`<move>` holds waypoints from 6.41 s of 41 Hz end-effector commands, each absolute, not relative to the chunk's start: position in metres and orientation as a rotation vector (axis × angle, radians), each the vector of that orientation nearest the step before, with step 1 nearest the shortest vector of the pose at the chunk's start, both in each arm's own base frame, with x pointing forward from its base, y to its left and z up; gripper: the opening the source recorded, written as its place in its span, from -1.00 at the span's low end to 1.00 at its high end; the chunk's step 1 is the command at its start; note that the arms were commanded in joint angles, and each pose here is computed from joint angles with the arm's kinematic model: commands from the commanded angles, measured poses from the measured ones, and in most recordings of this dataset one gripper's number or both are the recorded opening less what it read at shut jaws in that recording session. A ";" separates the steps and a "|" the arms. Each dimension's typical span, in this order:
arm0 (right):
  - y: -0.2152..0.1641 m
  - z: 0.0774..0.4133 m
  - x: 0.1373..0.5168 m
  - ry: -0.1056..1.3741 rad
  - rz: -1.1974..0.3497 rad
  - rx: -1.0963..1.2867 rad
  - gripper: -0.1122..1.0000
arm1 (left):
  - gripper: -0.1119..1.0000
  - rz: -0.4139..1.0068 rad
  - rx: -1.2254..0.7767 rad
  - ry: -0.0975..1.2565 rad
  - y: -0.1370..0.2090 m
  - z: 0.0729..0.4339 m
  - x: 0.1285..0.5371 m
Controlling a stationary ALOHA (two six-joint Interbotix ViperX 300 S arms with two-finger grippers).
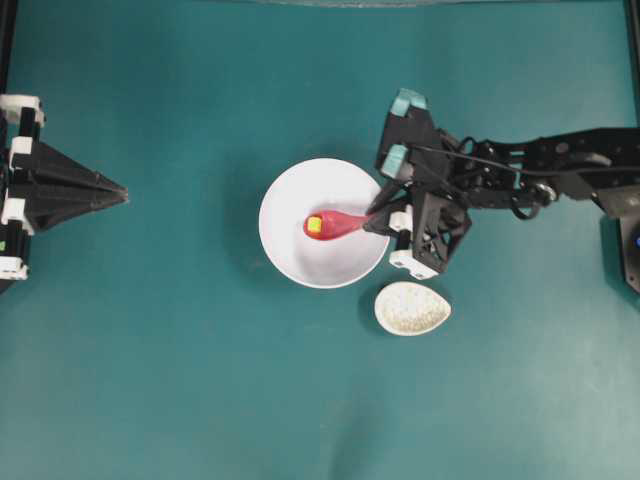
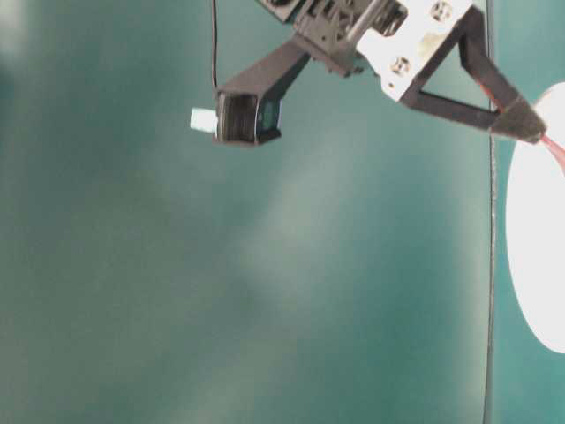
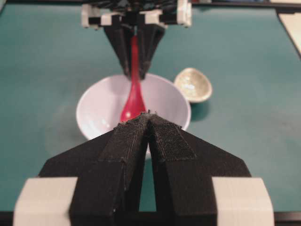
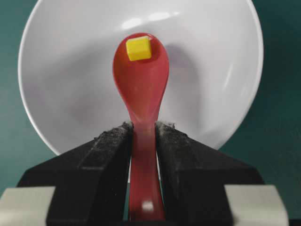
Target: Scoop the yellow hexagonal prism block from the bowl with a spoon using the right arm.
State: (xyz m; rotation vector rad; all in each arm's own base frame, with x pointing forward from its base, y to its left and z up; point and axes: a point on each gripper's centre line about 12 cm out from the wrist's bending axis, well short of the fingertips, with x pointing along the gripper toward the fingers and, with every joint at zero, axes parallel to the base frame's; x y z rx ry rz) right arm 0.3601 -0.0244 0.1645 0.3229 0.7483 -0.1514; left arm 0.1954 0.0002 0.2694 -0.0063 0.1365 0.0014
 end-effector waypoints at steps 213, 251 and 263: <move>-0.020 0.248 0.342 0.271 -0.157 0.272 -0.36 | -0.71 0.003 -0.008 0.100 0.001 0.282 0.198; -0.020 0.248 0.342 0.272 -0.157 0.270 -0.36 | -0.71 0.003 -0.009 0.100 0.001 0.281 0.198; -0.020 0.248 0.342 0.273 -0.155 0.268 -0.36 | -0.71 0.003 -0.008 0.100 0.001 0.281 0.198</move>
